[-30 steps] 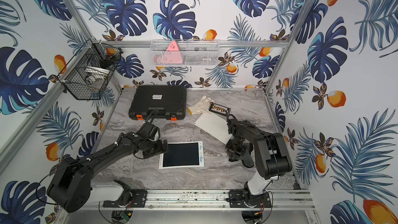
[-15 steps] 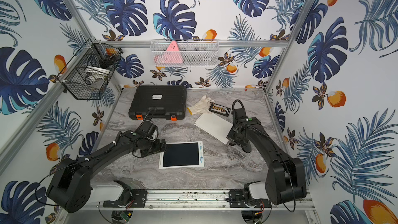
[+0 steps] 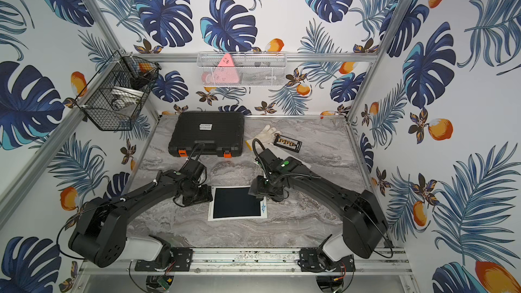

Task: Wipe the drawing tablet
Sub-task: Wipe the dirt from the drawing tablet.

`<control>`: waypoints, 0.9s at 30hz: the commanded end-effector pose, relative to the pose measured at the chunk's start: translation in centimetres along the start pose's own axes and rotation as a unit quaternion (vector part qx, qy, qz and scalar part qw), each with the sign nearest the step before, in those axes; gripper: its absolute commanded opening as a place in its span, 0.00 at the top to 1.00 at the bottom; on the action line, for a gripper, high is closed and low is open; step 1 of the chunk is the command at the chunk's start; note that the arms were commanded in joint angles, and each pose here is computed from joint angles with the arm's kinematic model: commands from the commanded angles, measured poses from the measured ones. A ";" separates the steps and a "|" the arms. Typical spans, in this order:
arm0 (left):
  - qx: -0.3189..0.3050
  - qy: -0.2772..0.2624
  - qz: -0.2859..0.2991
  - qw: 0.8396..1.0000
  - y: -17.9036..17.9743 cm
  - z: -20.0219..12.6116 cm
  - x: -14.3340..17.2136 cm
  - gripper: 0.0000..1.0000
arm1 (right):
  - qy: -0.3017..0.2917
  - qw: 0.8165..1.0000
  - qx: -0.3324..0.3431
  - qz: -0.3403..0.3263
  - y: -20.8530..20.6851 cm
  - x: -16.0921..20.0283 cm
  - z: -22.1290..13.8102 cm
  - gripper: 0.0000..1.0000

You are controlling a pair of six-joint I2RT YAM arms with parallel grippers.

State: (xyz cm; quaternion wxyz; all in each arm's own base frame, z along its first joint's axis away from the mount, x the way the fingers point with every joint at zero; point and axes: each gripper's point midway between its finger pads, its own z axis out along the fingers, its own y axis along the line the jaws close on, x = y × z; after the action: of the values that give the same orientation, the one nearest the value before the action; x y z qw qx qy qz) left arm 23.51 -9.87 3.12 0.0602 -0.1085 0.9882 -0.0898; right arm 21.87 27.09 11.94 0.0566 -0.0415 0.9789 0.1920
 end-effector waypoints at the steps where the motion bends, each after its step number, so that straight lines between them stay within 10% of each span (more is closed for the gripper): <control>1: 0.006 -0.001 0.003 1.000 -0.2 0.7 -0.3 0.37 | 0.013 0.998 -0.055 -0.016 3.8 -0.5 2.0 1.00; 27: -0.039 0.031 0.027 0.998 -0.4 3.8 1.5 0.53 | 0.065 0.997 0.047 0.007 -1.7 -2.7 10.2 1.00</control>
State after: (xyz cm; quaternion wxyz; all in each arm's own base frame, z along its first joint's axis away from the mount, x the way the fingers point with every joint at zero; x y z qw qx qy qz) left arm 23.52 -11.12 0.82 0.0483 -0.0821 0.9938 -0.0567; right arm 25.17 30.37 2.85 -0.0192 -0.0438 0.9841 0.1711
